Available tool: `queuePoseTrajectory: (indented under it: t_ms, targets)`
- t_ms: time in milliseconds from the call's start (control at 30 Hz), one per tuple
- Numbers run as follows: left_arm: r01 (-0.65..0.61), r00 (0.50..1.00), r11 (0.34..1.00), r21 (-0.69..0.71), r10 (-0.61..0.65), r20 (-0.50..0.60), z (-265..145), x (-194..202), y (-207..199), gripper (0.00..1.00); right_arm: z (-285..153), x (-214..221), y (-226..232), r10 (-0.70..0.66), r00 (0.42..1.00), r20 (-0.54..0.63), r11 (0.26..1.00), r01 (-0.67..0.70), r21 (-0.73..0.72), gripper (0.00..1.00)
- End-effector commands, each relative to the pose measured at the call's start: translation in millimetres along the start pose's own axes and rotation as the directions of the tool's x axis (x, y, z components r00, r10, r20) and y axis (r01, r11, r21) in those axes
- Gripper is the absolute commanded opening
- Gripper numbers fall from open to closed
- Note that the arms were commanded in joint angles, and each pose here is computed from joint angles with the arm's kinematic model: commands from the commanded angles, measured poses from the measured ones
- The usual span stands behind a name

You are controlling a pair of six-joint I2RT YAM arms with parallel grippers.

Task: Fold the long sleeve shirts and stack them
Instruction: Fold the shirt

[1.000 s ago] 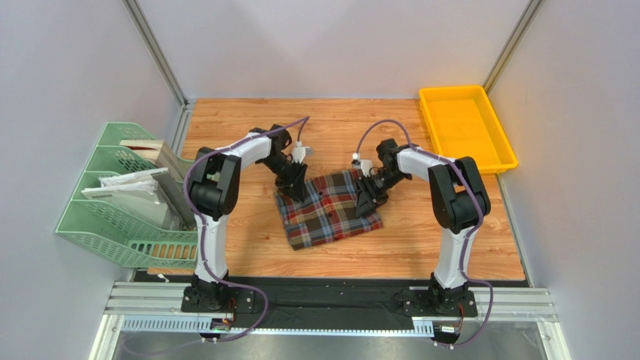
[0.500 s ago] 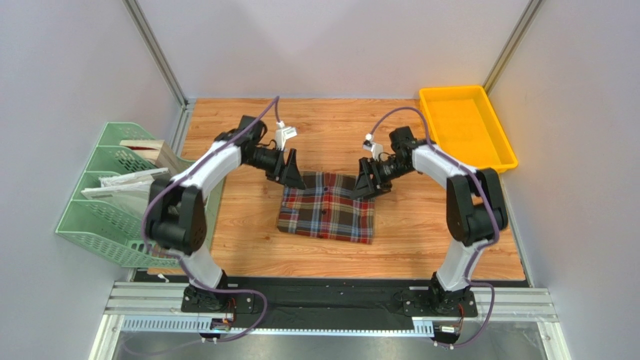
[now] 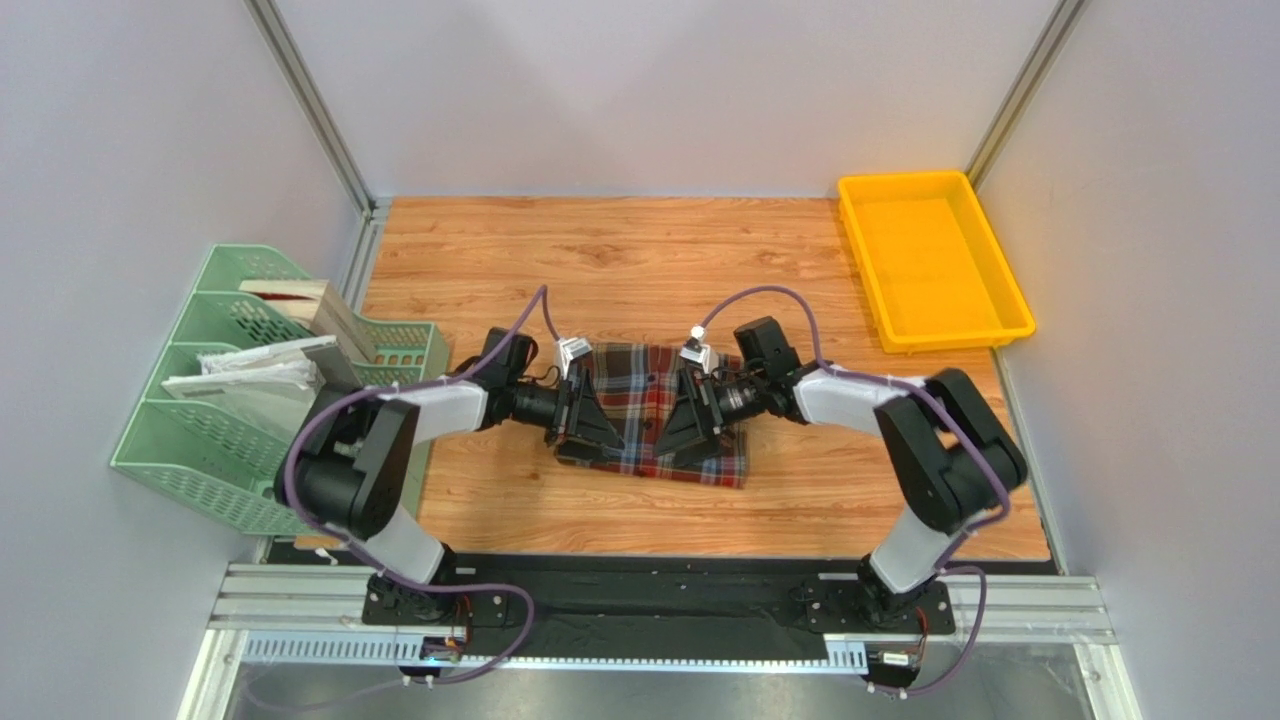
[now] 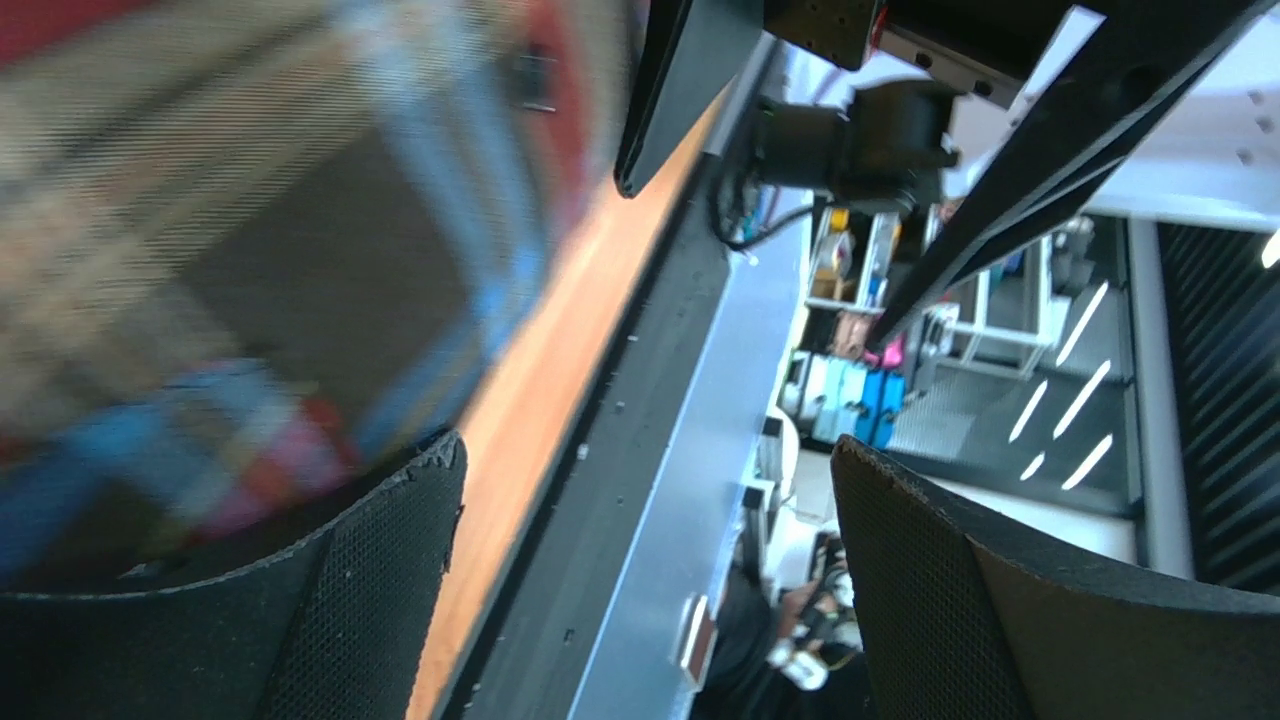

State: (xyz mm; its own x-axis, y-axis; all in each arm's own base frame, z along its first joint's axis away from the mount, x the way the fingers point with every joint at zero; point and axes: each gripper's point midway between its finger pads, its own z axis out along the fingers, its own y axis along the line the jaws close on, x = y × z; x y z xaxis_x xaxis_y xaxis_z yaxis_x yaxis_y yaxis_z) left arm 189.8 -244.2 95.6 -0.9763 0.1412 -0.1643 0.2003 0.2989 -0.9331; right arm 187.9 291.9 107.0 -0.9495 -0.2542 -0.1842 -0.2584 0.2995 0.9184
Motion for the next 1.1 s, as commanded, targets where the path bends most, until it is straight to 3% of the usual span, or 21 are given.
queuePoseTrajectory:
  t_ms: [0, 100, 167, 300, 433, 533, 633, 733, 867, 1067]
  targets:
    - [0.080, 0.997, 0.994, -0.079, -0.079, 0.015, -1, -9, 38, 0.95, 1, 4, -42, 0.109, 0.994, -0.028, 0.994, -0.108, 0.019, 0.99]
    - [0.150, 0.989, 0.977, -0.154, -0.145, 0.041, -2, -4, 60, 0.94, -7, 9, -76, 0.226, 0.974, -0.030, 0.970, -0.222, 0.097, 0.98]
    - [0.177, 0.984, 0.960, -0.217, -0.166, 0.065, -4, -1, 73, 0.94, -17, 1, -95, 0.230, 0.973, -0.011, 0.964, -0.226, 0.140, 0.97]
    - [0.125, 0.992, 0.973, -0.193, -0.115, 0.060, -8, -2, 61, 0.90, -45, -4, -110, 0.255, 0.967, 0.006, 0.937, -0.248, 0.246, 0.95]
    - [-0.088, 0.994, 0.992, -0.089, 0.094, 0.058, -15, -8, 9, 0.90, -74, -39, -94, 0.038, 0.999, 0.017, 0.933, -0.042, 0.357, 0.93]
    - [-0.256, 0.960, 0.965, -0.063, 0.261, 0.102, -29, -14, -30, 0.95, -79, -80, -52, -0.129, 0.989, 0.068, 0.931, 0.097, 0.353, 0.89]
    - [-0.402, 0.898, 0.911, -0.098, 0.412, 0.152, -43, -25, -62, 0.99, -66, -117, -15, -0.283, 0.957, 0.070, 0.894, 0.237, 0.380, 0.77]
    - [-0.467, 0.853, 0.874, -0.137, 0.486, 0.190, -58, -42, -83, 0.99, -48, -145, 4, -0.356, 0.930, 0.096, 0.865, 0.289, 0.410, 0.45]
    - [-0.477, 0.831, 0.864, -0.161, 0.503, 0.238, -69, -63, -92, 0.99, -19, -159, 3, -0.232, 0.960, 0.159, 0.957, 0.196, 0.212, 0.36]
    - [-0.460, 0.817, 0.870, -0.178, 0.493, 0.299, -80, -84, -94, 0.99, 8, -174, -57, -0.065, 0.987, 0.150, 0.993, 0.050, 0.103, 0.42]
